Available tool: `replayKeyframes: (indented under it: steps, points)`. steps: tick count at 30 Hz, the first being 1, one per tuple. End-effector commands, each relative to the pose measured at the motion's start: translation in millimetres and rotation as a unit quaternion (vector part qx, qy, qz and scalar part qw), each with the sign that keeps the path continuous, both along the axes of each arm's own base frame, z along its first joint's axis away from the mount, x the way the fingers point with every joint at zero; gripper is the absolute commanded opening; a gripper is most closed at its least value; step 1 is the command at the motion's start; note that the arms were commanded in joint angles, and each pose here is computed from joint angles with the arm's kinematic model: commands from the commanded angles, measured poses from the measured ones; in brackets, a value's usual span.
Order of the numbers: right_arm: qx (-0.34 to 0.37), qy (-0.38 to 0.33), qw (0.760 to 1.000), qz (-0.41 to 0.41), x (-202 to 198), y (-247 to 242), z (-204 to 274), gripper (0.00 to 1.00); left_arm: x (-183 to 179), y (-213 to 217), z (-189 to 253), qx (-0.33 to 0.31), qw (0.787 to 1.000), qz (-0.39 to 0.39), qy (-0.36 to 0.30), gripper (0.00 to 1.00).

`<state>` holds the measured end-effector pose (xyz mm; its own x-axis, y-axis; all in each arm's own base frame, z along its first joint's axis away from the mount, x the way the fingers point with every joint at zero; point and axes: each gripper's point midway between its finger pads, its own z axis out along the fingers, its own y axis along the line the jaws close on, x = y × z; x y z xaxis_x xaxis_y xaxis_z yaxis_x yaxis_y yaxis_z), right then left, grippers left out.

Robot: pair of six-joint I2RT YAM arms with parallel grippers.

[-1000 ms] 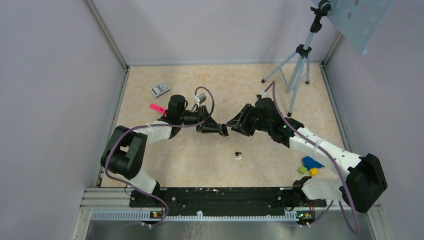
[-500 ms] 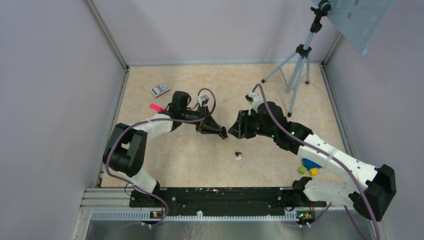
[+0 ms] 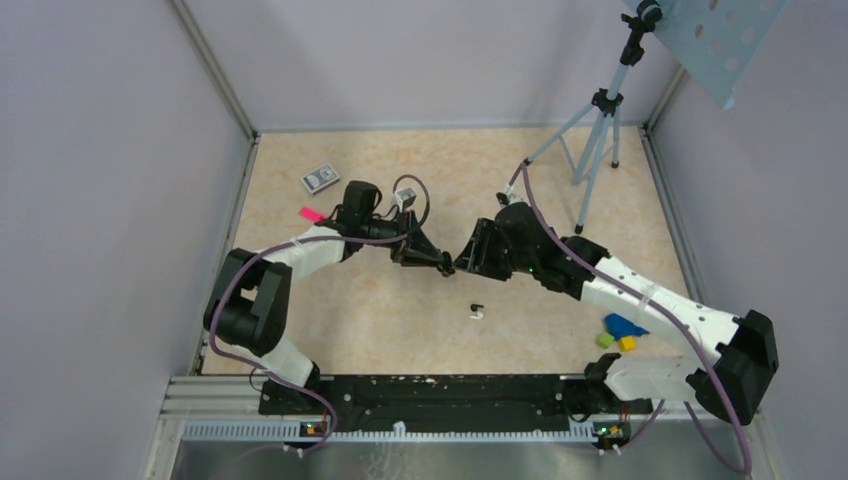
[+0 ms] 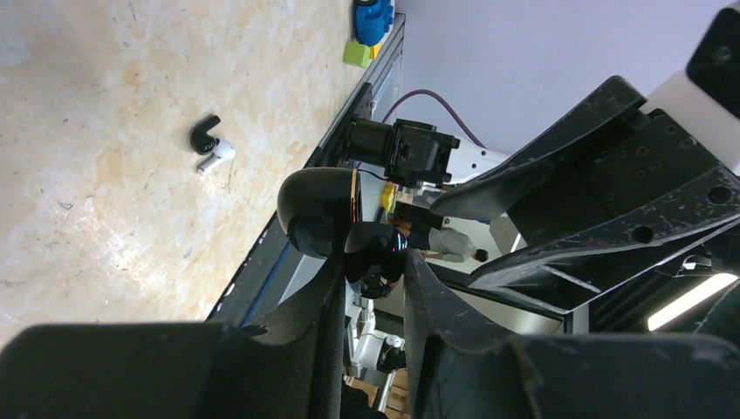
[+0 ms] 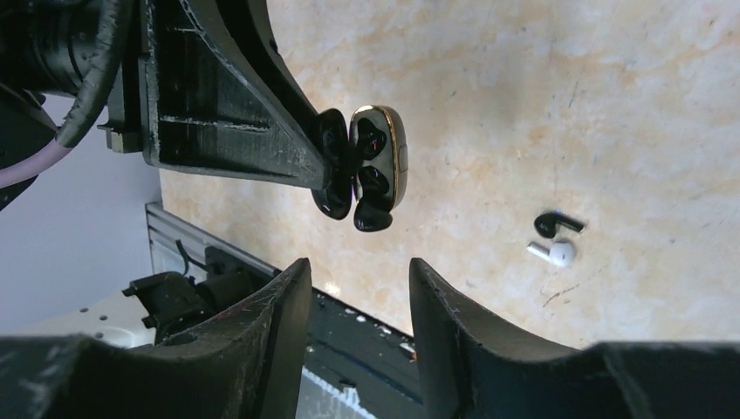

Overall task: Insert the wireless bluetooth earbuds into the charging case
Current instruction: Adjust the left earbud in the left side groove of the charging case.

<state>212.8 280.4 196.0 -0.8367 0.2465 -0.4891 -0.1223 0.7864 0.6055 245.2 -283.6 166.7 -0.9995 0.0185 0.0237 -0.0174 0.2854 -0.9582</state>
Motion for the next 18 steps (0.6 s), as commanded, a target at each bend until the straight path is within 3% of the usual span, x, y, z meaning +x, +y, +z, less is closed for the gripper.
replayKeyframes:
  steps: [1,18]
  points:
    - [0.035,0.021,0.998,-0.038,-3,8,9,0.45,4,-4,27,-0.03,0.997,-0.011,-0.076,0.0]
    - [0.046,-0.011,0.999,-0.022,-2,16,-2,0.49,1,-4,34,-0.041,0.994,-0.021,-0.096,0.0]
